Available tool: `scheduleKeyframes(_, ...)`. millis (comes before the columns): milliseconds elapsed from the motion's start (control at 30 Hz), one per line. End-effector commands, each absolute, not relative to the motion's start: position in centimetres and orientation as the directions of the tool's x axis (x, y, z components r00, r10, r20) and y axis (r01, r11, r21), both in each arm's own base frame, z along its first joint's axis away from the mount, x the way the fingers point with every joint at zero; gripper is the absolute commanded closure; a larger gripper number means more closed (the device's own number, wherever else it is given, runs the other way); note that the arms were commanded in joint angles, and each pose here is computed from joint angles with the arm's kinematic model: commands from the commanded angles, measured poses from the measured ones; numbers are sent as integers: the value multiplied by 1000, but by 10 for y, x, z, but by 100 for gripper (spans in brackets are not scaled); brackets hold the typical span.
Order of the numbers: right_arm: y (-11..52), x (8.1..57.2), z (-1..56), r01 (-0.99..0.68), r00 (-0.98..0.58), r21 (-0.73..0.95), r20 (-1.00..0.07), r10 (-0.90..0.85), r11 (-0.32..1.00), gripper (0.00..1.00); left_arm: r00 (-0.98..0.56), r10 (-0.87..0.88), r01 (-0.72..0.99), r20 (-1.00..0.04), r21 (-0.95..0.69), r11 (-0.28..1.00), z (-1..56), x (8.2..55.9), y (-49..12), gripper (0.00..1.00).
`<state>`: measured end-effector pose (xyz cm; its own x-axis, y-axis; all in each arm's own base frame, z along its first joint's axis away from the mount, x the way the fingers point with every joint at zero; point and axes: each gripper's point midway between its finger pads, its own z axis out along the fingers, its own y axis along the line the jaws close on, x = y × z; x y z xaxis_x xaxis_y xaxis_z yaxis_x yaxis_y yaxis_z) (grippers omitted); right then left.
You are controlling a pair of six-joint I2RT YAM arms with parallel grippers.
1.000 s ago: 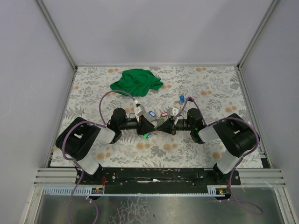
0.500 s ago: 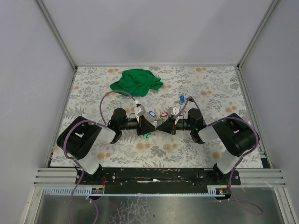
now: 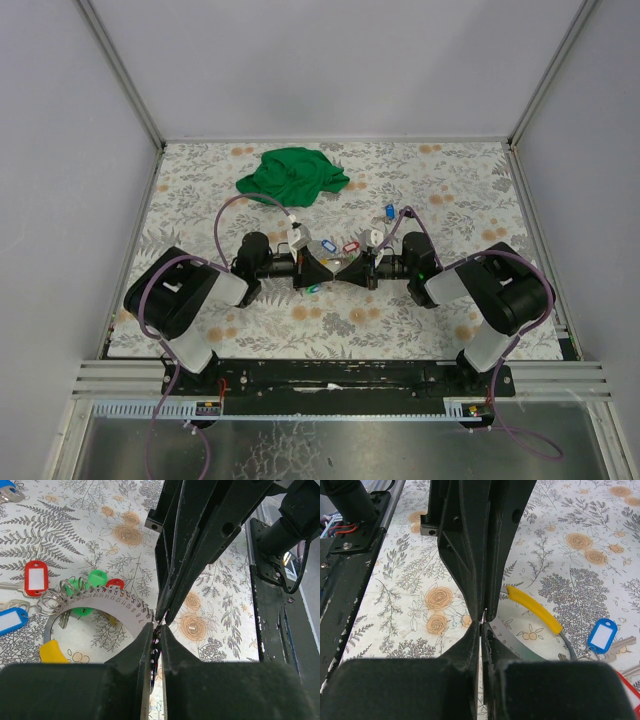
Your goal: Put the keys on the keyring
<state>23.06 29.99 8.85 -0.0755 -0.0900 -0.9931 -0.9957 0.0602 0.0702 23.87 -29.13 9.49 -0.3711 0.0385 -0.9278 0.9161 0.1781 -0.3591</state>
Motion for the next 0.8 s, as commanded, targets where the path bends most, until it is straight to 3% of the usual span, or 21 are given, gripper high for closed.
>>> scheduleKeyframes(0,303,233,100,-999,-39,37,-997,-71,39,97,-308,4,940,-951,-303,159,110,247,-296,100)
scheduleKeyframes(267,294,238,108,-995,-9,-4,-990,-144,95,77,-305,46,929,-951,-286,235,101,252,-294,100)
scheduleKeyframes(767,294,249,102,-994,-3,-20,-977,-212,106,74,-283,80,938,-956,-258,233,99,246,-299,100)
